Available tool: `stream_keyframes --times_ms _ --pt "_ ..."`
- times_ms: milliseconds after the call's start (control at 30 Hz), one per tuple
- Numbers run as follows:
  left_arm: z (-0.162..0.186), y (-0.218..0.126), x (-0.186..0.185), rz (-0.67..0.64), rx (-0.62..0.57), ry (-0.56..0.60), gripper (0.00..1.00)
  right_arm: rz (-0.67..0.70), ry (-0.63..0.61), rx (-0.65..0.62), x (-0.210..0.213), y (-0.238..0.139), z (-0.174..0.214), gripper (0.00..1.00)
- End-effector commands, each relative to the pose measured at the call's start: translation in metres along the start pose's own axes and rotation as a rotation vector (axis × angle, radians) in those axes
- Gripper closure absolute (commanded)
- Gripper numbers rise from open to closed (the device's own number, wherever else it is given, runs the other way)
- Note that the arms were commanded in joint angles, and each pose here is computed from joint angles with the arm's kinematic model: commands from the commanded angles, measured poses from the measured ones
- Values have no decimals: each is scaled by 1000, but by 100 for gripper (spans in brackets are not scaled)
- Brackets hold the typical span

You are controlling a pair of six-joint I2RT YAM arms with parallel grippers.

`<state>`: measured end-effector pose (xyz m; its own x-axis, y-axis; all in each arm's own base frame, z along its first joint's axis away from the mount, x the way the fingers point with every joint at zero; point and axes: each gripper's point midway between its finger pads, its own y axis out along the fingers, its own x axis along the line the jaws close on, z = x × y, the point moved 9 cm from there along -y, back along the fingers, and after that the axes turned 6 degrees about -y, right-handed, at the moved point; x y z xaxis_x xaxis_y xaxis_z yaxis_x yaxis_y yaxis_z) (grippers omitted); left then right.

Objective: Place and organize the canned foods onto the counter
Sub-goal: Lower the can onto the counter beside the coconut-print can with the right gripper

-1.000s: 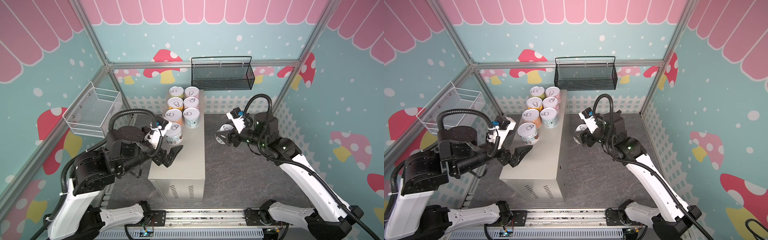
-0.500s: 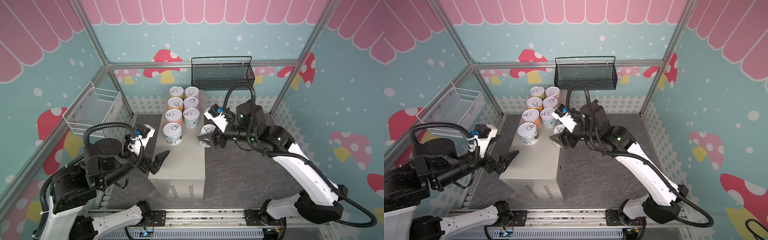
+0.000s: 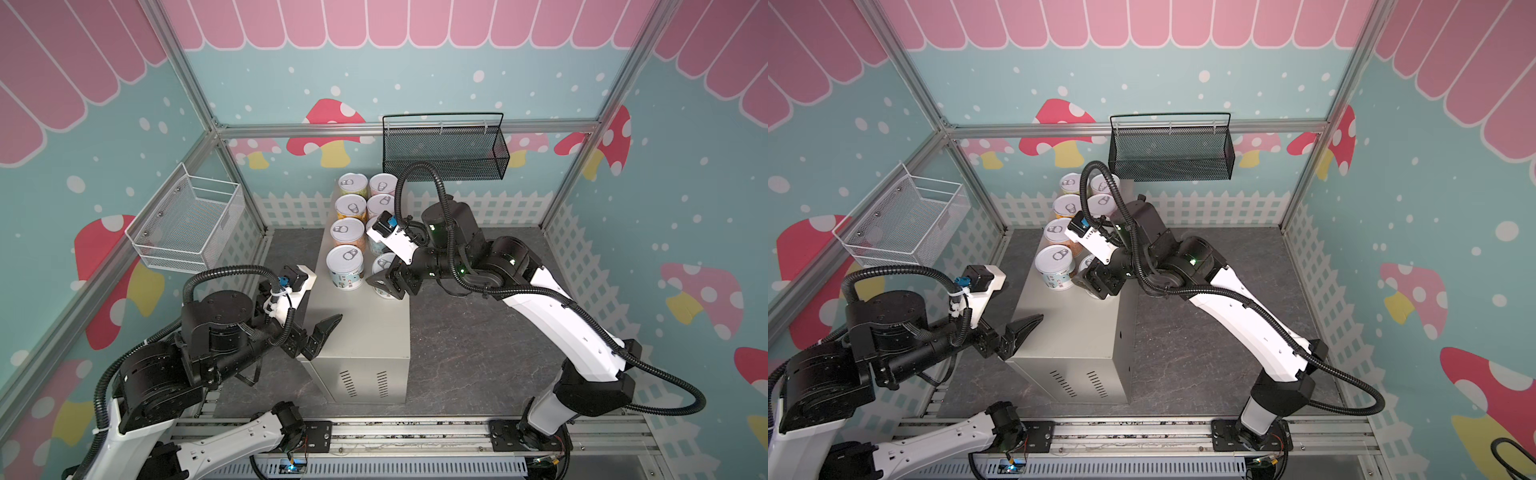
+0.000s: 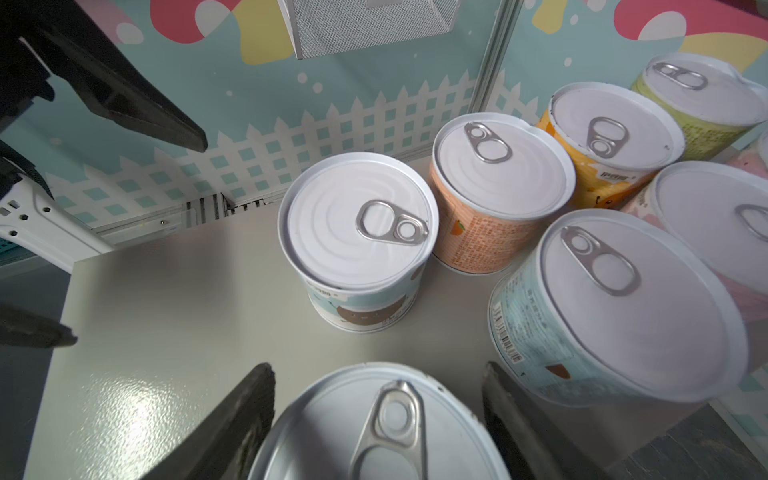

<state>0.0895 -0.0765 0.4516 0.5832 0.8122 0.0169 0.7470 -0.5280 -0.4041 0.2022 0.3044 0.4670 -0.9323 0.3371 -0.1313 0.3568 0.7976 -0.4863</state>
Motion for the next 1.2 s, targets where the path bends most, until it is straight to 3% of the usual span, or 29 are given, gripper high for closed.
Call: stream_keyframes --times_ms 0,233,433,667,933,1167 --pt "-2 -4 -1 20 -44 14 0 41 -9 -27 -3 -4 -9 25" --pt "-1 4 -3 29 -42 27 0 68 -7 -37 -4 -7 -10 10" --pt "-1 10 -5 40 -42 31 0 98 4 -72 0 -23 2 5" --pt "-1 17 -8 56 -47 40 0 101 31 -122 9 -35 24 4" --pt "0 23 -11 69 -50 51 0 83 56 -168 12 -25 37 5" --pt "1 22 -11 79 -52 55 0 78 70 -214 12 -18 38 11"
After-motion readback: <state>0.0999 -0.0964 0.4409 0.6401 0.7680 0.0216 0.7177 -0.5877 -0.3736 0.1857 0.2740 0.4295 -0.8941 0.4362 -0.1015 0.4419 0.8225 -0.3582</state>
